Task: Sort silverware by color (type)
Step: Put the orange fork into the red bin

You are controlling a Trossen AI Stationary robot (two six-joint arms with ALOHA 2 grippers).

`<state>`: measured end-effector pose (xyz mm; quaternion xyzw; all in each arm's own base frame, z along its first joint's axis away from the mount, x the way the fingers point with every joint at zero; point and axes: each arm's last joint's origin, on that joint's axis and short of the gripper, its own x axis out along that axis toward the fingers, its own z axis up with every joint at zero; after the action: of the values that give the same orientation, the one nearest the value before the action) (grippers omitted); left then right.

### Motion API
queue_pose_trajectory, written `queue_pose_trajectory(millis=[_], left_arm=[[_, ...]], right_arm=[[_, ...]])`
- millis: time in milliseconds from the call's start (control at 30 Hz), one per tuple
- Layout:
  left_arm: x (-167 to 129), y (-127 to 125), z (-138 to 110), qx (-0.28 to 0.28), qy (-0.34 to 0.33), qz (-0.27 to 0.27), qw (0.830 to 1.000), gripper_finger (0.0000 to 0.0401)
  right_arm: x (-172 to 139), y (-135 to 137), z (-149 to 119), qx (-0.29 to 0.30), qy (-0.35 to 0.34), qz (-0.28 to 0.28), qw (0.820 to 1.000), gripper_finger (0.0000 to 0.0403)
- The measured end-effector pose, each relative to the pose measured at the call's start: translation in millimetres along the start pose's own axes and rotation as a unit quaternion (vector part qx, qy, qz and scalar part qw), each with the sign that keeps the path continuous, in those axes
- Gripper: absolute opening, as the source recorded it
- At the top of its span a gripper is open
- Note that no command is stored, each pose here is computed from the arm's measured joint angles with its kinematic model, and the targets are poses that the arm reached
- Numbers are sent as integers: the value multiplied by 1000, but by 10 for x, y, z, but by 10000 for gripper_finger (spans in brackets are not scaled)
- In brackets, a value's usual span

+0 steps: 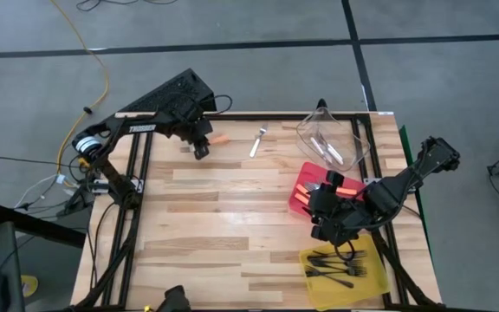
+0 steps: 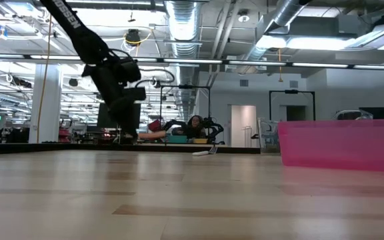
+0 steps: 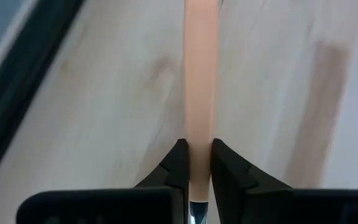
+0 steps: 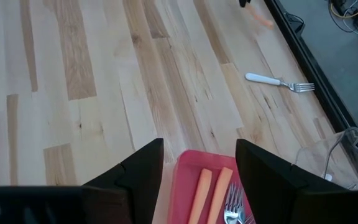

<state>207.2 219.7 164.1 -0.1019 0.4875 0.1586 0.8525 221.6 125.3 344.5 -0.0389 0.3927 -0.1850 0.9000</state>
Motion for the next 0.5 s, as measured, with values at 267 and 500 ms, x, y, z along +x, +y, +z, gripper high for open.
queue_pose_trajectory(millis=[267,500], left_arm=[[-396,-174,172,-1,-96,-45,994,23],[-916,-496,315,38,-200,-40,978,23]], right_arm=[[0,15,20,9,-9,6,1000,226],[0,16,23,10,-10,6,1000,226]])
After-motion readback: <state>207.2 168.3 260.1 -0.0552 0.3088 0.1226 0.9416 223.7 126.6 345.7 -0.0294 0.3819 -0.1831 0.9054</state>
